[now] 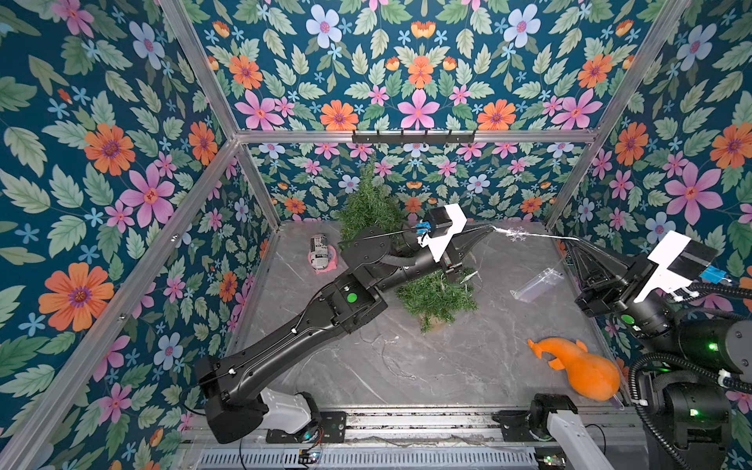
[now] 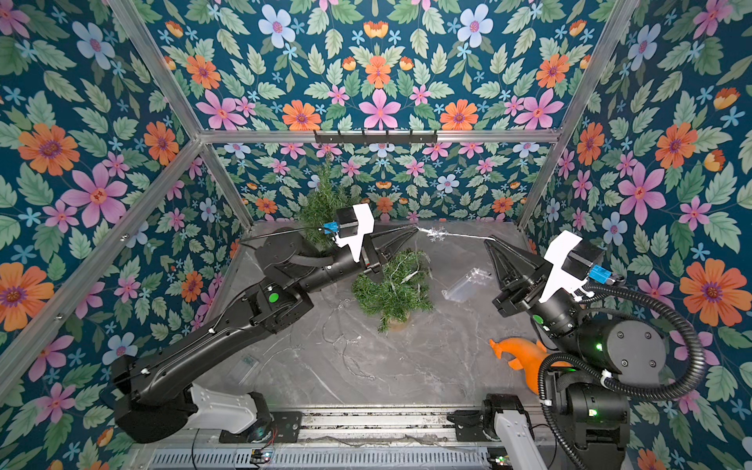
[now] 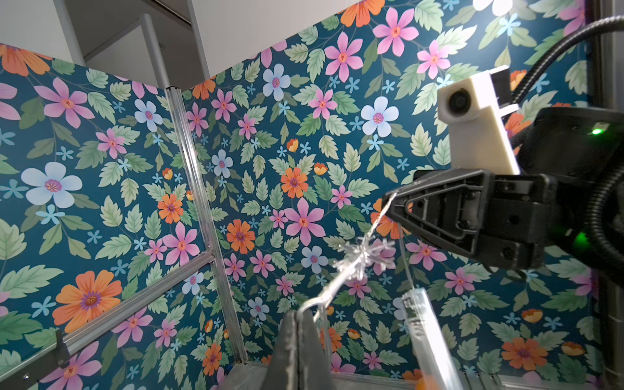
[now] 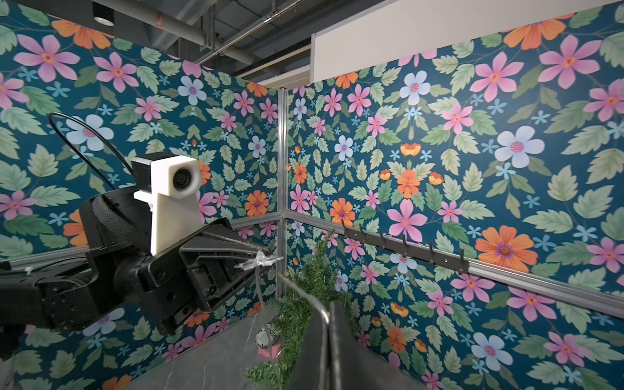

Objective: Wrap string light around the christmas tree
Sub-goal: Wrap the light string around the Christmas tree.

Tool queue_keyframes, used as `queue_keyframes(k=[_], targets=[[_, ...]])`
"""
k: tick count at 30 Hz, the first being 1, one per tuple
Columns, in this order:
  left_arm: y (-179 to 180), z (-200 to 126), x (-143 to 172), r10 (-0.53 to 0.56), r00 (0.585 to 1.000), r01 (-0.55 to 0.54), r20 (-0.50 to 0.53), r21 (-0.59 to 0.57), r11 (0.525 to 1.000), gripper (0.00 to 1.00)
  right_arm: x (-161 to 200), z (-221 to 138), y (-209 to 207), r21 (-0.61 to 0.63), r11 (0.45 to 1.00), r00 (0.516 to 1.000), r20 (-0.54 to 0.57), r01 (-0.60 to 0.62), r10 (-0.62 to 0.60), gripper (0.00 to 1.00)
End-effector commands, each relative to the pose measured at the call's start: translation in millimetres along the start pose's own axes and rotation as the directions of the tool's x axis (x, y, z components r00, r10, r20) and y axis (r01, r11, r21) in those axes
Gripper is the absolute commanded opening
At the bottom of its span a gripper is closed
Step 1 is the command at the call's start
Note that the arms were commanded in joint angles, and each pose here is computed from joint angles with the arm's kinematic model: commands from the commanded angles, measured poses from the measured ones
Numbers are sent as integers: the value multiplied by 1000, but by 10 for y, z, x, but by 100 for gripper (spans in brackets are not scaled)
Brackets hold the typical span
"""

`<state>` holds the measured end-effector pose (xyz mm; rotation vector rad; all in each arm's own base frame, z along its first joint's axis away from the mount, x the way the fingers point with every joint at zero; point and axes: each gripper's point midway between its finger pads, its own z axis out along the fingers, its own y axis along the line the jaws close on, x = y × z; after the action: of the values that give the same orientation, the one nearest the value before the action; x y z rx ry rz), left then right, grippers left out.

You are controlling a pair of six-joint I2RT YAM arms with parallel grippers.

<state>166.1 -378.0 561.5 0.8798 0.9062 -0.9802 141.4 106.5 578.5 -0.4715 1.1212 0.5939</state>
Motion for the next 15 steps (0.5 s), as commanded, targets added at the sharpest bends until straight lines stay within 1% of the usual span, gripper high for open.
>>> queue_keyframes(k=[1,5,9,15], targets=[[128,-200,-170,-26,999,29,40,-89,996,0,-385,-19,122,-28,996,989,124,85,-81,0],[133,-447,-340,-29,996,40,86,-125,991,0,-467,45,159,-79,994,987,144,77,-65,0],[141,-680,-391,-24,994,42,108,-164,986,0,-546,110,221,-148,985,984,164,86,-61,0],[248,-961,-334,-11,994,40,108,-269,962,0,-535,324,114,-213,975,988,153,56,-24,0]])
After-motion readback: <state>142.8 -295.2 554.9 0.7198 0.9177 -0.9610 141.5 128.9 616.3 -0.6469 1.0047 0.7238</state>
